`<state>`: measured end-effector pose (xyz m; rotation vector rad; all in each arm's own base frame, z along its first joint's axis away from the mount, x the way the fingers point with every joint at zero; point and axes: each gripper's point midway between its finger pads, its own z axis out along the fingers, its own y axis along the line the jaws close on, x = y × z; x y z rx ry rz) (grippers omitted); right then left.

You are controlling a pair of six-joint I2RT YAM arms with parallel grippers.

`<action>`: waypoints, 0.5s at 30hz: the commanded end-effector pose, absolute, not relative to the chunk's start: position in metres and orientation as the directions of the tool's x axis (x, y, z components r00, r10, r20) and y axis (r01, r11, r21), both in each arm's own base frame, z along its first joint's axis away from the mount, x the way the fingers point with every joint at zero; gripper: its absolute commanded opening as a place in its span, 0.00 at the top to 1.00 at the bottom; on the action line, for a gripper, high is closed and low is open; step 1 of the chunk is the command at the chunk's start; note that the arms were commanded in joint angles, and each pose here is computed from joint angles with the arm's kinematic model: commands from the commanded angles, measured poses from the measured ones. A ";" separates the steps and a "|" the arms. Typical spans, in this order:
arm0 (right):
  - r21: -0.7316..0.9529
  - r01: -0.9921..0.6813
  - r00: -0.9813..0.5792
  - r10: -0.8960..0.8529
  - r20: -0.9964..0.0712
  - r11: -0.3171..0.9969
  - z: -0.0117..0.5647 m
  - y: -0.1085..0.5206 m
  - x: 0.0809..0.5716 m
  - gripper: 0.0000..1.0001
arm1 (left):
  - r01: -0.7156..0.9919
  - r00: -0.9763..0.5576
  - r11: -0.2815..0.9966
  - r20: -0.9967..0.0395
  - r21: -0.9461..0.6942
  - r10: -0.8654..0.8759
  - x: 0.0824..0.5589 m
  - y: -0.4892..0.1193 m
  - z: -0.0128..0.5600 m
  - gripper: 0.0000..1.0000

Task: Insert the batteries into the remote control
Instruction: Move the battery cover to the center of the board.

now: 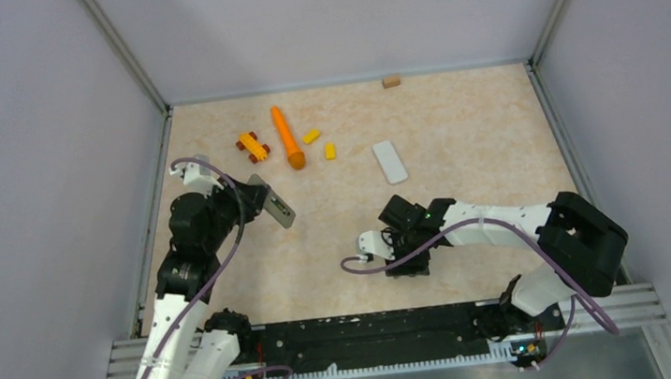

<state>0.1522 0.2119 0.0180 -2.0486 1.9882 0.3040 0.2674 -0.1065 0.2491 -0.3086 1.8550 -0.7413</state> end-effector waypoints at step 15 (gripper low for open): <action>-0.064 -0.998 0.008 -0.922 -0.386 0.018 0.013 0.240 0.170 0.70 | 0.192 -0.342 0.757 -0.765 -0.625 -0.545 0.274 -0.107 0.276 1.00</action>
